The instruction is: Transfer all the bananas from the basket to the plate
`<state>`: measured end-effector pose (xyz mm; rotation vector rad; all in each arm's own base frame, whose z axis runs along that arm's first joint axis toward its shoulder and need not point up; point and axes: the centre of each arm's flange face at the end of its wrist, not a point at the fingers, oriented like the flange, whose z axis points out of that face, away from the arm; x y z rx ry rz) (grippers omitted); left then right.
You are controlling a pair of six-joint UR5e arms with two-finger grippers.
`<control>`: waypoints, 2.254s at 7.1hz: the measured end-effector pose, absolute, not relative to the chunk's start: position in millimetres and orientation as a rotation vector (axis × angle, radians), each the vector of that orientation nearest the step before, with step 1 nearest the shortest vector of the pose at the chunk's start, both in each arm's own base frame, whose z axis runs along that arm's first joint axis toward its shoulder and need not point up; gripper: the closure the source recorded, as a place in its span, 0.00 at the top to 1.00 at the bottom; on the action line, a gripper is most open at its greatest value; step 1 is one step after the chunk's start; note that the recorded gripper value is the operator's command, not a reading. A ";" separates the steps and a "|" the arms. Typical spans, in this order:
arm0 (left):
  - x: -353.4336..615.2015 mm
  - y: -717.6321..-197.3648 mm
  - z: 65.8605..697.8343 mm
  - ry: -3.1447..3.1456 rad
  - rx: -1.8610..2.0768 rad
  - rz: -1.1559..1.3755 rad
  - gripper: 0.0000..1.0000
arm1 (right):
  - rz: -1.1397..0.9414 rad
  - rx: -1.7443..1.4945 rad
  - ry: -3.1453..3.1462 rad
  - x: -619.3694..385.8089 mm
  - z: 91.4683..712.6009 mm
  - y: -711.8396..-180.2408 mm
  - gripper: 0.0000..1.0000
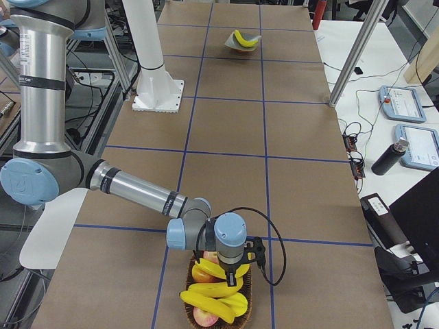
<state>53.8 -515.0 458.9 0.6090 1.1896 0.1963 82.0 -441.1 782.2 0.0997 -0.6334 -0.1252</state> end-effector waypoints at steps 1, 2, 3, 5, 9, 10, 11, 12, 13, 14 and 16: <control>54.3 -514.9 459.3 1.191 0.605 0.195 1.00 | -0.132 0.127 -0.635 82.7 766.0 -455.2 0.00; 55.3 -515.5 458.6 1.193 0.599 0.190 1.00 | -0.129 0.148 -0.638 83.1 745.8 -476.8 0.00; 56.9 -517.8 454.2 1.202 0.587 0.171 1.00 | -0.108 0.160 -0.646 83.2 718.7 -503.9 0.00; 68.1 -532.6 418.0 1.268 0.527 0.067 1.00 | 0.019 0.182 -0.728 69.3 648.1 -548.1 0.00; 187.4 -545.7 270.9 1.473 0.411 0.052 1.00 | 0.270 0.178 -0.927 -42.2 453.5 -560.1 0.00; 221.3 -533.6 234.1 1.526 0.385 0.042 1.00 | 0.326 0.164 -0.981 -70.9 404.7 -559.4 0.00; 253.1 -517.1 203.7 1.576 0.361 0.016 1.00 | 0.389 0.144 -1.037 -100.7 353.3 -559.8 0.00; 276.1 -503.7 180.4 1.618 0.339 -0.013 1.00 | 0.452 0.128 -1.086 -128.1 306.4 -558.4 0.00; 295.5 -493.1 159.4 1.658 0.309 -0.036 1.00 | 0.511 0.114 -1.136 -155.4 261.1 -552.6 0.00; 310.8 -483.6 146.1 1.684 0.279 -0.042 1.00 | 0.550 0.102 -1.189 -179.3 220.0 -541.5 0.00; 331.4 -466.2 135.0 1.711 0.232 -0.027 1.00 | 0.572 0.118 -1.282 -233.6 156.6 -506.7 0.00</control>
